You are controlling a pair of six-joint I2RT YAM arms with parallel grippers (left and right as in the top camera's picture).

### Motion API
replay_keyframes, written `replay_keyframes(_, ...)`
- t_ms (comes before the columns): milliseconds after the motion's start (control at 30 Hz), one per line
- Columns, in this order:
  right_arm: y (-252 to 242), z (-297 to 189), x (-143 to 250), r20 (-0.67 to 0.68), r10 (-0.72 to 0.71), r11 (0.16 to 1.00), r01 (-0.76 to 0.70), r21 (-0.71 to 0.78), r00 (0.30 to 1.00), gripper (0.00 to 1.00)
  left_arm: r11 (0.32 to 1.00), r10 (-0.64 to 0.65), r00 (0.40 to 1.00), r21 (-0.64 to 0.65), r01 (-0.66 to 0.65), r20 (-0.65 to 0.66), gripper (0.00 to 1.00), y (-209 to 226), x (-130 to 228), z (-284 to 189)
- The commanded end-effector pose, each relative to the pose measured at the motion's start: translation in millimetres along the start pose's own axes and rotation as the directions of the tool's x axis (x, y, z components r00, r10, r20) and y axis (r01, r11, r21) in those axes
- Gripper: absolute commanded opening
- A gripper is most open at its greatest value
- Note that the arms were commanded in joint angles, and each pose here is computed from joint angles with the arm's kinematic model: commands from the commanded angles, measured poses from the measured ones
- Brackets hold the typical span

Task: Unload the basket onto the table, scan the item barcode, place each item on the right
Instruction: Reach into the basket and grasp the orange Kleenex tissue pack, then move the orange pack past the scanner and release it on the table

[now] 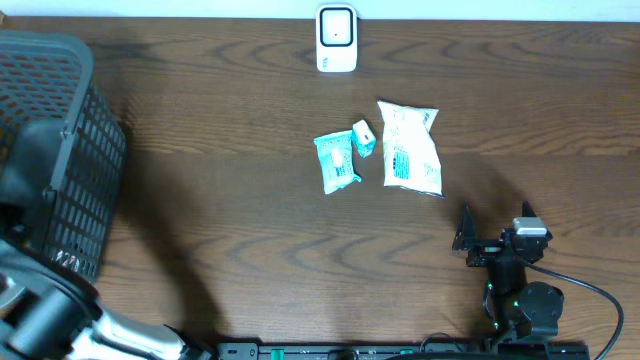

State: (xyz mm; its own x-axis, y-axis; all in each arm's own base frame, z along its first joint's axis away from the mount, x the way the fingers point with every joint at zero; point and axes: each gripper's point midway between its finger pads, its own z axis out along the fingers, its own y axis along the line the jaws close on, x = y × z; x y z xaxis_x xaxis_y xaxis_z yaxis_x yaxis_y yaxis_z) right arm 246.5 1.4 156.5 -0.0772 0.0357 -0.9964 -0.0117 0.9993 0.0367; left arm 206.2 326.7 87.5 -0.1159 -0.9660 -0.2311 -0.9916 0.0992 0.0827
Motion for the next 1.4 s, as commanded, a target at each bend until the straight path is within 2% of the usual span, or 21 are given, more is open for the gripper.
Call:
replay_keyframes(0,-2,0,1,-0.003,0.011,1.000,-0.011,0.007,1.000,0.99,0.928,-0.068,0.985,0.372,0.004,0.159,0.07,-39,-23,-106)
replay_keyframes(100,-2,0,1,-0.003,0.011,1.000,-0.011,0.007,1.000,0.99,0.805,-0.129,0.963,0.593,-0.038,0.237,0.07,-57,-25,-176)
replay_keyframes(167,-2,0,1,-0.003,0.011,1.000,-0.011,0.007,1.000,0.99,0.684,-0.158,0.948,0.722,-0.098,0.278,0.07,-68,-19,-229)
replay_keyframes(267,-2,0,1,-0.003,0.011,1.000,-0.011,0.007,1.000,0.99,0.435,-0.113,0.929,0.858,-0.272,0.352,0.07,-90,15,-315)
replay_keyframes(367,-2,0,1,-0.003,0.011,1.000,-0.011,0.007,1.000,0.99,0.216,-0.016,0.908,0.888,-0.406,0.419,0.07,-108,68,-375)
replay_keyframes(433,-2,0,1,-0.003,0.011,1.000,-0.011,0.007,1.000,0.99,0.127,0.058,0.881,0.872,-0.472,0.469,0.07,-119,107,-397)
replay_keyframes(500,-2,0,1,-0.003,0.011,1.000,-0.011,0.007,1.000,0.99,0.024,0.152,0.819,0.826,-0.563,0.554,0.07,-133,150,-410)
replay_keyframes(533,-1,0,1,-0.003,0.011,1.000,-0.011,0.007,1.000,0.99,-0.048,0.220,0.756,0.780,-0.623,0.617,0.08,-143,182,-414)
replay_keyframes(633,-2,0,1,-0.003,0.011,1.000,-0.011,0.007,1.000,0.99,-0.060,0.314,0.686,0.735,-0.675,0.656,0.08,-161,223,-402)
replay_keyframes(800,-1,0,1,-0.003,0.011,1.000,-0.011,0.007,1.000,0.99,0.032,0.494,0.597,0.673,-0.739,0.632,0.07,-194,288,-351)
replay_keyframes(1000,-2,0,1,-0.003,0.011,1.000,-0.011,0.007,1.000,0.99,0.010,0.694,0.451,0.620,-0.785,0.561,0.07,-230,373,-289)
replay_keyframes(1233,-2,0,1,-0.003,0.011,1.000,-0.011,0.007,1.000,0.99,0.113,0.818,0.340,0.450,-0.886,0.464,0.08,-265,415,-186)
replay_keyframes(1267,-2,0,1,-0.003,0.011,1.000,-0.011,0.007,1.000,0.99,0.123,0.837,0.326,0.430,-0.894,0.439,0.11,-267,420,-169)
replay_keyframes(1333,-2,0,1,-0.003,0.011,1.000,-0.011,0.007,1.000,0.99,0.131,0.862,0.310,0.415,-0.900,0.402,0.31,-268,426,-148)
replay_keyframes(1367,-2,0,1,-0.003,0.011,1.000,-0.011,0.007,1.000,0.99,0.138,0.880,0.298,0.401,-0.906,0.370,0.53,-268,430,-133)
